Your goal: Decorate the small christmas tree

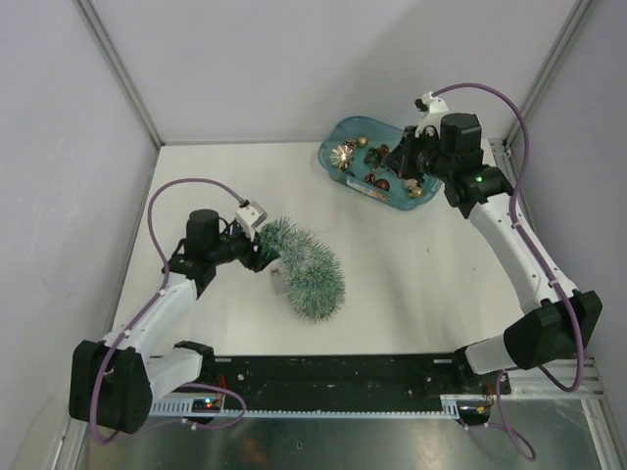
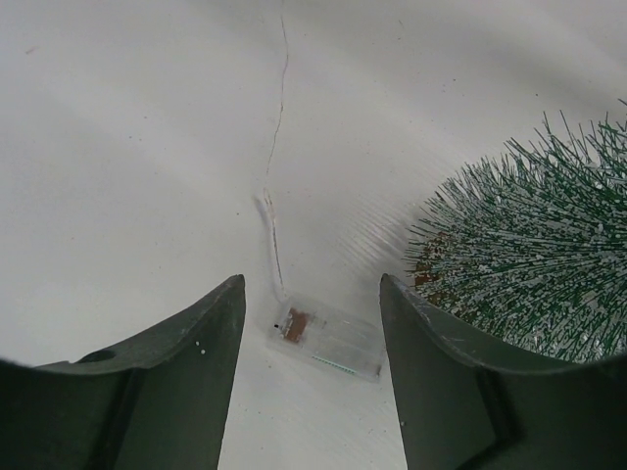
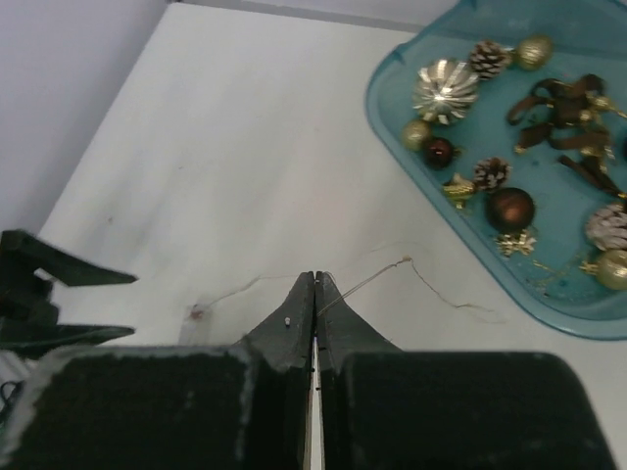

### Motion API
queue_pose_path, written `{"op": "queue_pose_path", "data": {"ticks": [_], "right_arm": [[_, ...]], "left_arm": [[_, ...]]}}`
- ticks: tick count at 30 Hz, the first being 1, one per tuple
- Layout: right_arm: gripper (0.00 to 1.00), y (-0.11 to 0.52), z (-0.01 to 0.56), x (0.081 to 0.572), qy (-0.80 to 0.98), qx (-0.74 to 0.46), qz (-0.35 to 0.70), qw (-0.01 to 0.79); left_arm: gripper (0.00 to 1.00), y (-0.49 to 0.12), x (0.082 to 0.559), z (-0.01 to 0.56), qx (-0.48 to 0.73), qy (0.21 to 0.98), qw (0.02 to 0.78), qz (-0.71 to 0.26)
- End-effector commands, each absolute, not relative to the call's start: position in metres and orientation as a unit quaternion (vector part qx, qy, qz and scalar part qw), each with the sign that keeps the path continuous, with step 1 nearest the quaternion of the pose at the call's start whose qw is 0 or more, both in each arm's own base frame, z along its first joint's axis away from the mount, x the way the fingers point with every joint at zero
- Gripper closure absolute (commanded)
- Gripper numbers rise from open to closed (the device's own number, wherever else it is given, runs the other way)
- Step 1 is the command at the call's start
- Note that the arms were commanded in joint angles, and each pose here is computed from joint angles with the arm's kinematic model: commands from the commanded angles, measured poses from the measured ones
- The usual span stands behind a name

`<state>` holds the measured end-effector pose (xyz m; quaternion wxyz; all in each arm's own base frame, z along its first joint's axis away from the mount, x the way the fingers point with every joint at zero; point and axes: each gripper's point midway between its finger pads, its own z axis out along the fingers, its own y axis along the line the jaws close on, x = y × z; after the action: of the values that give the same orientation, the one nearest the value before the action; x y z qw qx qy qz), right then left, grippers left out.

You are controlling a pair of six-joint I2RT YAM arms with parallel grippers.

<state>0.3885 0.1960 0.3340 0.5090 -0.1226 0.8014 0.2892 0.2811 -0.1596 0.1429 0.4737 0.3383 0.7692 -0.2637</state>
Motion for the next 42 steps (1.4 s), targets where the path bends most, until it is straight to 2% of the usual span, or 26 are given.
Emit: {"op": "queue_pose_path", "data": {"ticks": [1, 9, 14, 19, 25, 29, 34, 42], "right_arm": [[1.0, 0.164, 0.322, 0.417, 0.816, -0.067, 0.229, 0.527], [1.0, 0.141, 0.312, 0.436, 0.816, -0.037, 0.236, 0.526], [1.0, 0.12, 0.314, 0.441, 0.803, 0.002, 0.291, 0.521], [1.0, 0.126, 0.324, 0.421, 0.784, -0.004, 0.352, 0.512], [1.0, 0.113, 0.33, 0.403, 0.773, 0.024, 0.349, 0.529], [1.0, 0.073, 0.33, 0.411, 0.757, 0.106, 0.344, 0.546], [1.0, 0.024, 0.32, 0.43, 0.695, 0.256, 0.391, 0.547], [1.0, 0.023, 0.297, 0.431, 0.691, 0.308, 0.412, 0.507]], "left_arm": [[0.38, -0.167, 0.282, 0.162, 0.355, 0.752, 0.487, -0.268], [0.38, -0.173, 0.27, 0.145, 0.376, 0.756, 0.467, -0.262], [0.37, -0.173, 0.274, 0.178, 0.387, 0.743, 0.485, -0.252], [0.35, -0.168, 0.279, 0.22, 0.394, 0.732, 0.508, -0.227], [0.33, -0.162, 0.282, 0.257, 0.413, 0.707, 0.54, -0.195], [0.3, -0.146, 0.297, 0.289, 0.388, 0.706, 0.576, -0.138], [0.29, -0.13, 0.3, 0.324, 0.349, 0.701, 0.614, -0.099], [0.27, -0.126, 0.282, 0.353, 0.342, 0.674, 0.648, -0.097]]}}
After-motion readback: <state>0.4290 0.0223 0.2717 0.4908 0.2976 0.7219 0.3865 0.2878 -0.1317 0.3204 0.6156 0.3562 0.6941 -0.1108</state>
